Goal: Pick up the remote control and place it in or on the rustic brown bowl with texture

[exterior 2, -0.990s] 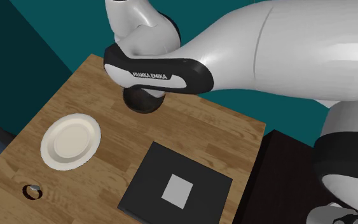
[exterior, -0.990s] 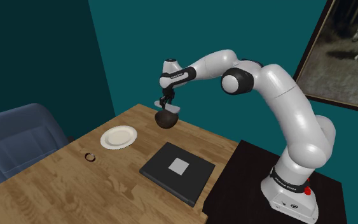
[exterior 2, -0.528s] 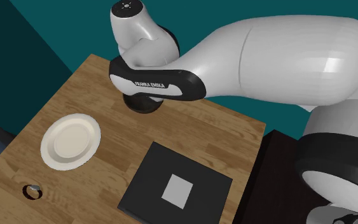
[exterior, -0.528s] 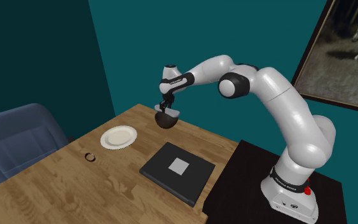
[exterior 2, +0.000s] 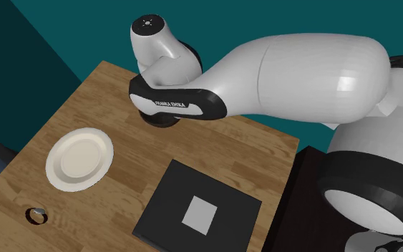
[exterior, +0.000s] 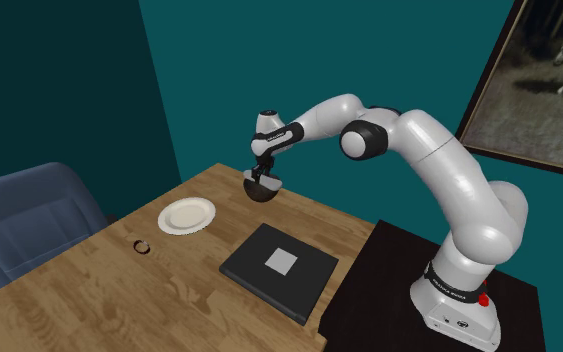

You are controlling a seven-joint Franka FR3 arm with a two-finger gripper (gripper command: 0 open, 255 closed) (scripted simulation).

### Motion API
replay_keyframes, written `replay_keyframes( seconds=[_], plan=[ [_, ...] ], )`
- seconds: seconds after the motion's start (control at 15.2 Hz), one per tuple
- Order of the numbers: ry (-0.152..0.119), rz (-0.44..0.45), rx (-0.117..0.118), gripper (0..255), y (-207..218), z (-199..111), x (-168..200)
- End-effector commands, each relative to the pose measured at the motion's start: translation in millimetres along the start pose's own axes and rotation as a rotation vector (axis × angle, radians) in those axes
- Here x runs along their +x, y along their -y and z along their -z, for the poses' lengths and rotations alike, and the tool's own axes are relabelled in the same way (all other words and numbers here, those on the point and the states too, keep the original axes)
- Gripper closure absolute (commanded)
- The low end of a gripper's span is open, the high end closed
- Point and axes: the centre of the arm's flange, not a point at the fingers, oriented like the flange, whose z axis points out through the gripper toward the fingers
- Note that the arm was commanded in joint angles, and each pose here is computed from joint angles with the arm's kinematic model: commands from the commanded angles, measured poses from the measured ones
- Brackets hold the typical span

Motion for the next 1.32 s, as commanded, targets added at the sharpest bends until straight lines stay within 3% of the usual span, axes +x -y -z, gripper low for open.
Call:
replay_keyframes(
  seconds=[0.0, 0.33, 0.4, 0.73, 0.99, 1.25],
  plan=[
    [0.001, 0.0, 0.001, 255, 0.5, -2.0, -0.3],
    [0.001, 0.0, 0.001, 255, 0.5, -2.0, -0.3],
    [0.001, 0.0, 0.001, 0, 0.3, -1.9, -0.4],
    [0.001, 0.0, 0.001, 0, 0.5, -2.0, -0.3],
    [0.001, 0.0, 0.001, 0, 0.5, 48.0, -0.2],
    [0.001, 0.0, 0.001, 0, 0.5, 48.0, -0.2]
  ],
)
